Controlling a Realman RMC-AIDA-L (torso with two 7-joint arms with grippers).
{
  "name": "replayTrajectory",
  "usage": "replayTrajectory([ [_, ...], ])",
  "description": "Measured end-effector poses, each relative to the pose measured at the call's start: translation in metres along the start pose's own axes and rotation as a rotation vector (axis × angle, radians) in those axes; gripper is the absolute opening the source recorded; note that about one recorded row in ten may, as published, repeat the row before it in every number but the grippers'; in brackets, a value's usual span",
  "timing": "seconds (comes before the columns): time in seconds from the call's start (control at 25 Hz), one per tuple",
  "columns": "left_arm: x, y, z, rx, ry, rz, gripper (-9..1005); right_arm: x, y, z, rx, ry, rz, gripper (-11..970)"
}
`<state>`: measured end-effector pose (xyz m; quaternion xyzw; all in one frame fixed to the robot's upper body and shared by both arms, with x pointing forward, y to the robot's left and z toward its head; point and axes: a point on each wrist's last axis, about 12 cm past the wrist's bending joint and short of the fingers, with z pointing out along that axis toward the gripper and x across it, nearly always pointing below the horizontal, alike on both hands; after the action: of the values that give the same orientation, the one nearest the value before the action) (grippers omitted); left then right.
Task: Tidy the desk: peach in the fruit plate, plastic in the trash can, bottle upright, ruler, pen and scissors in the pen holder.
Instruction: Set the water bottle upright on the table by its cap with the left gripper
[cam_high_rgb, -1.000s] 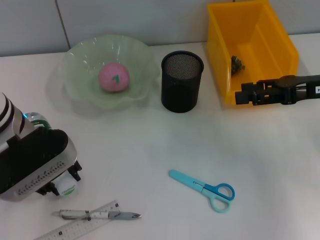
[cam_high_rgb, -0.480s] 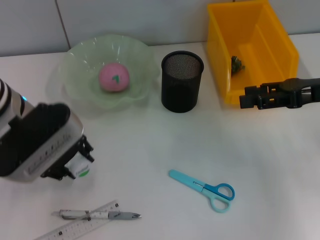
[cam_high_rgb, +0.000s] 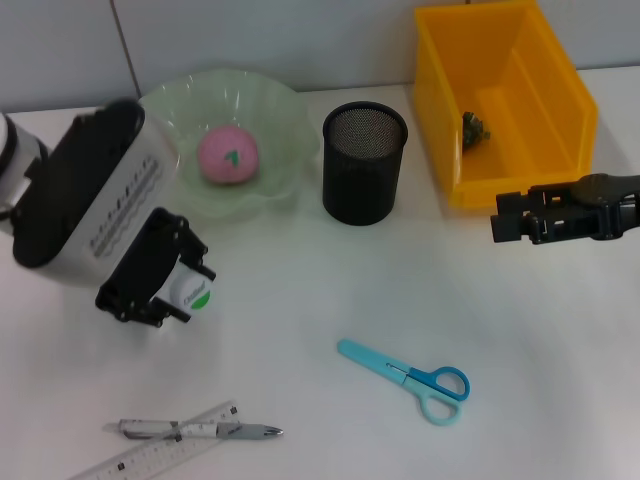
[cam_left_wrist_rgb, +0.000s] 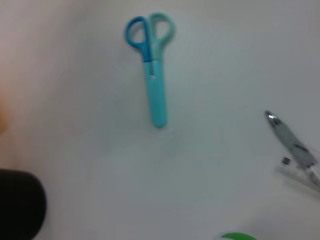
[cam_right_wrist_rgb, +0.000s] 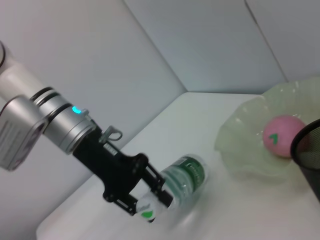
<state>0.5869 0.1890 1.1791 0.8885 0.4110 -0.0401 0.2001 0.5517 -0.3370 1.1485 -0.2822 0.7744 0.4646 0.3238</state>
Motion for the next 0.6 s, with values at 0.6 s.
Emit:
replayTrajectory([
  [0.6,0.017,0.013,-0.028,-0.171,-0.072,-0.309,453,0.011,0.002,-0.003,-0.012,-0.001,0.028,787],
])
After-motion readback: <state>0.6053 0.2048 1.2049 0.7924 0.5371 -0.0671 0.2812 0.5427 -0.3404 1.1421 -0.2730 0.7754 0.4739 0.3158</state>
